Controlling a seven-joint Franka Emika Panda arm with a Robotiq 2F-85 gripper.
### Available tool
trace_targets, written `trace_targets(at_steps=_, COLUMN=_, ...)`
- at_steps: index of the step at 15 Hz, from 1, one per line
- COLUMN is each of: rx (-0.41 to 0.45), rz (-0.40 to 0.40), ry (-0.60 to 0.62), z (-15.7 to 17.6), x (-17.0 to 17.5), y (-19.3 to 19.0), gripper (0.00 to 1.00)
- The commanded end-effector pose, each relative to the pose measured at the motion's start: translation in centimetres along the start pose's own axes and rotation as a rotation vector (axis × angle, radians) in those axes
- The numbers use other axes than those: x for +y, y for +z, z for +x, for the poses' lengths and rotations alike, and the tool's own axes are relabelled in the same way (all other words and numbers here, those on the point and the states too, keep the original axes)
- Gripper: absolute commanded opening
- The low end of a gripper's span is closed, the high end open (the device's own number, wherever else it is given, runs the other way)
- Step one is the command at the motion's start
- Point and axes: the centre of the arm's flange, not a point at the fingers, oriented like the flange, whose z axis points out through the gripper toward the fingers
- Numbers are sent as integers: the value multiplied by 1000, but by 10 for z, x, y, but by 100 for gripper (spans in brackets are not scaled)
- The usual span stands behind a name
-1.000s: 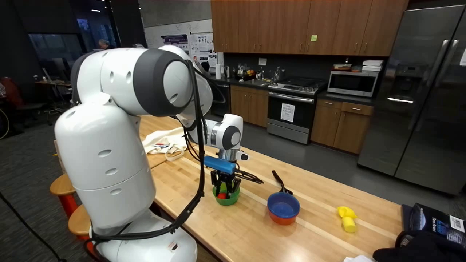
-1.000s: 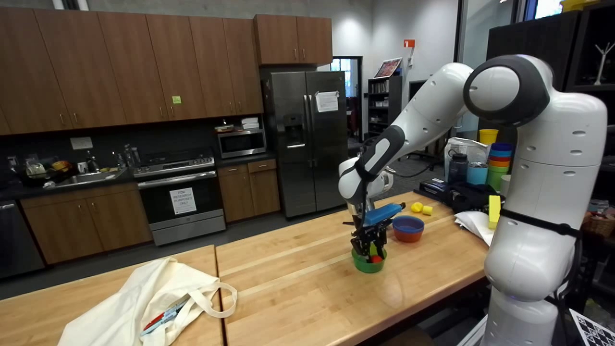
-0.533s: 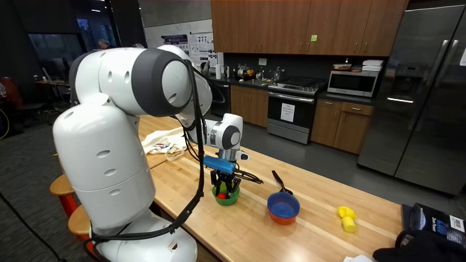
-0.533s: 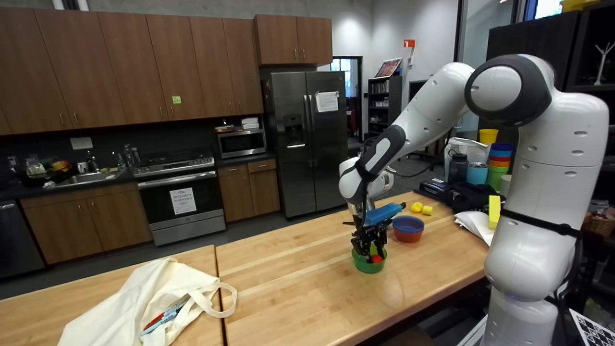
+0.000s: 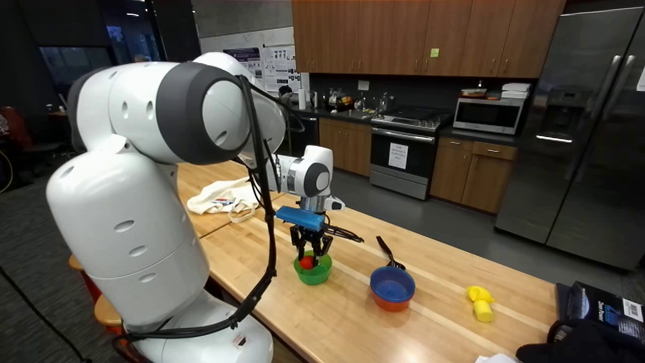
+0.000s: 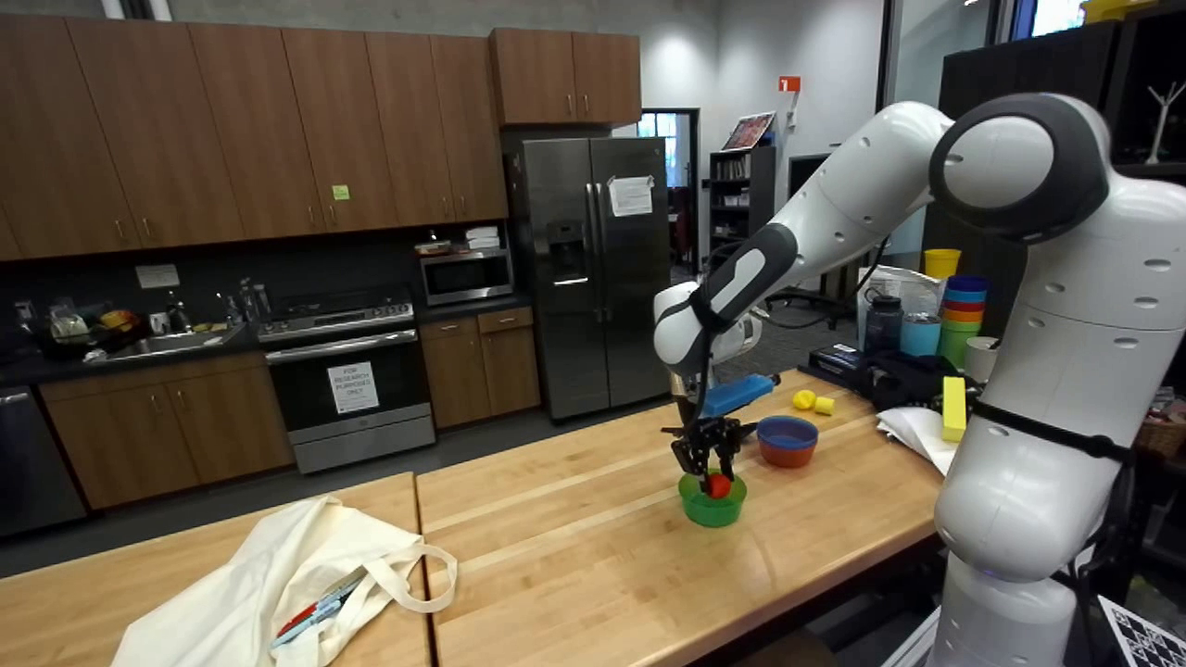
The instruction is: Put the strawberry from the green bowl inside the blue bowl.
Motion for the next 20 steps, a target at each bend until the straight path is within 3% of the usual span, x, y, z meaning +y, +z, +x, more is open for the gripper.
trace_targets(at_steps=1, rx=33, rz=0, ry=10, z=-12, x=3, y=-23, gripper=27)
trace_targets(at_steps=8, rx=56, rz=-14, ry=32, z=-6, x=28, y=-55, gripper=27)
trace_targets(at_steps=20, rx=98, rz=-18, ry=140, z=21, x=126, y=-98, gripper=27)
